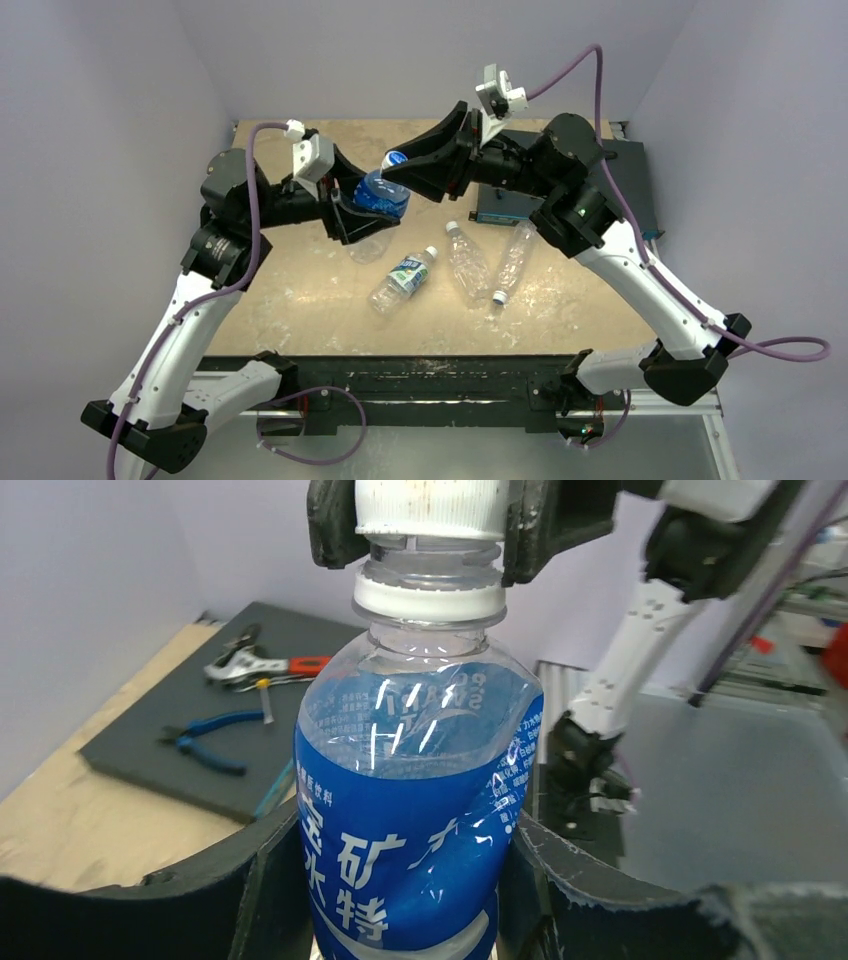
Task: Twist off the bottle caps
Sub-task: Unscrew the bottle cap from the plastic bottle.
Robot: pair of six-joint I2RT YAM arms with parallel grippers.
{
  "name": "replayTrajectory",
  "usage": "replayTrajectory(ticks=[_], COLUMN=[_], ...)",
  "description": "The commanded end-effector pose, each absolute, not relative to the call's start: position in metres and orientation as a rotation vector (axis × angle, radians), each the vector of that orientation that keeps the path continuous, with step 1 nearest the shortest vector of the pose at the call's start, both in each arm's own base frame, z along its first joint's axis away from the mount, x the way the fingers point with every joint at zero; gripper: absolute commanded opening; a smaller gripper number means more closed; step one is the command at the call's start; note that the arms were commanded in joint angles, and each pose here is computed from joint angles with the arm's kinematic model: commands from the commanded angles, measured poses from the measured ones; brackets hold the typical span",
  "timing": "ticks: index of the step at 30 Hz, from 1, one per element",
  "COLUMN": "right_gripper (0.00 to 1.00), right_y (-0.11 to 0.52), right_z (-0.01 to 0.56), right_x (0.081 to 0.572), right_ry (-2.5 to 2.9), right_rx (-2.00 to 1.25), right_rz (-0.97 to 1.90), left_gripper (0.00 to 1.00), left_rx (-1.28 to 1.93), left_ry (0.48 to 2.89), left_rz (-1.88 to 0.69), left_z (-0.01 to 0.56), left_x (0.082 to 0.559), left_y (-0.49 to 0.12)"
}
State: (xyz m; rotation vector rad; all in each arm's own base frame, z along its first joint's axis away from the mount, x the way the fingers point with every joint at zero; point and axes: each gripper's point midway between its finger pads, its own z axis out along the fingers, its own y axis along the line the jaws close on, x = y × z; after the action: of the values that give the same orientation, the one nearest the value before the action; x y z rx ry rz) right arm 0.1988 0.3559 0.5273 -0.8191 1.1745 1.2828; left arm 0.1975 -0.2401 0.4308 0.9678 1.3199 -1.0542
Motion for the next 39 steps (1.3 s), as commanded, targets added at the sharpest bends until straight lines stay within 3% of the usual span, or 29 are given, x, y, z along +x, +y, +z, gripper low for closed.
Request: replayTrajectory(ticks=[1,5,9,11,12,13,17,19,20,29,39], right_gripper=[0.05,0.05,0.13,0.25,0.36,0.57,0.76,0.96,0.99,0.99,0.93], right_y=[0.335,0.324,0.327,0.328,0.328,0.328,0.322,0.317,0.316,0.317,0.348], right_z=[0.553,0.544,0.539,0.543,0.543,0.545,0.55,0.555,0.555,0.564,0.548], right_x=[0.149,0.14,0.148,0.16,0.165,0.174,0.199,0.208,0.211,0.242,0.267], right_ry=[0.896,0.85,0.905,0.95,0.975,1.005,1.095,1.119,1.126,1.265,1.392], right_rx=[-1.036,-1.114,-1.11,-1.054,-1.029,-0.979,-0.85,-0.781,-0.764,-0.444,-0.303], right_rz=[1.393,1.468,1.461,1.42,1.399,1.367,1.264,1.226,1.214,1.111,0.976], left_gripper=[0.07,0.07,0.06,0.06,0.05,0.05,0.04,0.04,0.04,0.06,0.07], left_rx=[1.145,1.188,1.178,1.16,1.153,1.149,1.089,1.063,1.046,0.852,0.819], left_ry=[1.198,1.182,1.194,1.219,1.23,1.225,1.271,1.282,1.284,1.319,1.36], left_rz=[-1.381,-1.498,-1.46,-1.399,-1.368,-1.314,-1.159,-1.085,-1.049,-0.717,-0.669], left_z=[0.454,0.46,0.456,0.451,0.449,0.448,0.438,0.436,0.435,0.435,0.43], left_x=[0.139,0.124,0.129,0.138,0.142,0.149,0.174,0.184,0.19,0.242,0.252], left_y=[-0.249,-0.248,-0.249,-0.249,-0.249,-0.249,-0.246,-0.243,-0.242,-0.216,-0.21])
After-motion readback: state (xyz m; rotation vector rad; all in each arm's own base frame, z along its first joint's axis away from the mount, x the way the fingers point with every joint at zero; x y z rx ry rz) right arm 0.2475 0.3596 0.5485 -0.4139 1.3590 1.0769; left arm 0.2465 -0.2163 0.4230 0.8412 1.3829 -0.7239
